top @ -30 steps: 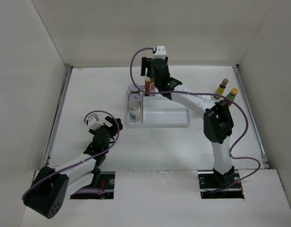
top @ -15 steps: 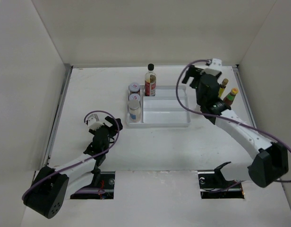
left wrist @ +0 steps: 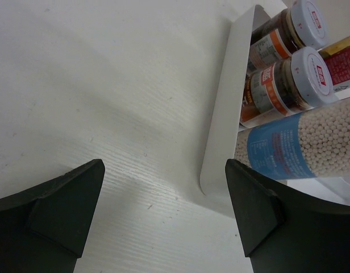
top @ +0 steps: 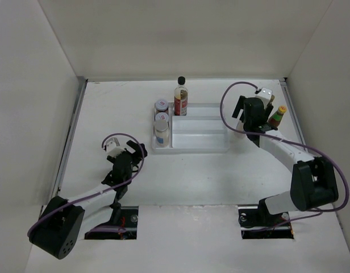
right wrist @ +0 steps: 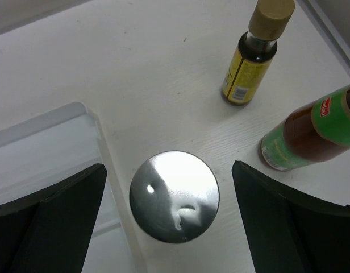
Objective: Organize the condiment bottles
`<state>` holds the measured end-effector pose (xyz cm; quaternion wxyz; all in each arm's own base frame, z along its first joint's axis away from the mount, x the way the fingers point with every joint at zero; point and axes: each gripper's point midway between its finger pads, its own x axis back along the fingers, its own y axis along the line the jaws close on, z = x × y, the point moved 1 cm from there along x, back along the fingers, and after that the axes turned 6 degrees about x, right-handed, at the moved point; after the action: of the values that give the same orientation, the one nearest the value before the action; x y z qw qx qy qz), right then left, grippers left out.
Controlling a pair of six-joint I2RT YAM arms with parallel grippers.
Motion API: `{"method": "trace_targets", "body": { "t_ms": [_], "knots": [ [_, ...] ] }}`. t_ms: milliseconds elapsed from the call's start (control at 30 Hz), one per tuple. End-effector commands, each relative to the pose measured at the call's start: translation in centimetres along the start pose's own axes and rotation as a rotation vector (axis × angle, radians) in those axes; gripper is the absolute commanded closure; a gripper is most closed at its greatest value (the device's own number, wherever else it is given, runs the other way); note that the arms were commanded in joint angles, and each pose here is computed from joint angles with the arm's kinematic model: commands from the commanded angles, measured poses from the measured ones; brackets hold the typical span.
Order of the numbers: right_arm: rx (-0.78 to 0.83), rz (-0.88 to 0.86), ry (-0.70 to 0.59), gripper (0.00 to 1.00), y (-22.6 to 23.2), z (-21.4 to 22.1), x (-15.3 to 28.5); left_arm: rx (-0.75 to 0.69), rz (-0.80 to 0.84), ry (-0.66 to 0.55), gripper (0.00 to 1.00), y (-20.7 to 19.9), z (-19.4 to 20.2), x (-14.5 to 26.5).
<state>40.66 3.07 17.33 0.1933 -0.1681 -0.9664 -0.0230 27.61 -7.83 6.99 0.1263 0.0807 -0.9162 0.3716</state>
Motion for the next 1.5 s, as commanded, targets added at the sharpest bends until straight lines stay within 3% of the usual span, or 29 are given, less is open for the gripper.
{"method": "trace_targets", "body": {
  "t_ms": [0, 67, 233, 333, 467, 733, 1000, 1267, 1333, 1467],
  "knots": [
    [-0.076, -0.047, -0.016, 0.05, 0.8, -1.2, -1.0, 0.031, 0.001, -0.085, 0.13, -0.7, -2.0, -0.3],
    [-0.089, -0.049, -0.006, 0.15, 0.8, -1.0, -1.3, 0.039, -0.007, -0.101, 0.13, -0.6, -2.4, -0.2],
    [-0.096, -0.031, -0.03, 0.56, 0.6, -2.1, -1.4, 0.035, -0.046, -0.102, 0.12, 0.1, -2.3, -0.4],
    [-0.12, -0.031, -0.152, 0.62, 0.9, -6.3, 0.6, 0.039, -0.051, -0.098, 0.11, 0.1, -2.3, -0.4],
    [-0.113, -0.129, -0.279, 0.61, 4.7, -11.8, 3.0, 0.035, -0.051, -0.083, 0.11, 0.0, -1.9, -0.6],
    [-0.112, -0.311, -0.348, 0.61, 14.6, -15.4, 2.9, 0.036, -0.039, -0.079, 0.1, -0.3, -1.9, -0.5],
    [-0.076, -0.398, -0.302, 0.61, 21.2, -13.4, 1.0, 0.033, -0.032, -0.081, 0.1, -0.6, -1.9, -0.4],
    [-0.034, -0.412, -0.199, 0.59, 23.4, -7.7, -1.2, 0.027, -0.036, -0.069, 0.1, -0.5, -1.6, -0.6],
    [-0.025, -0.416, -0.18, 0.55, 23.6, -6.7, -1.4, 0.026, -0.033, -0.066, 0.1, -0.5, -1.5, -0.5],
    [-0.02, -0.422, -0.177, 0.29, 23.4, -6.5, -0.8, 0.027, -0.035, -0.068, 0.09, -0.5, -1.6, -0.6]
  ]
}}
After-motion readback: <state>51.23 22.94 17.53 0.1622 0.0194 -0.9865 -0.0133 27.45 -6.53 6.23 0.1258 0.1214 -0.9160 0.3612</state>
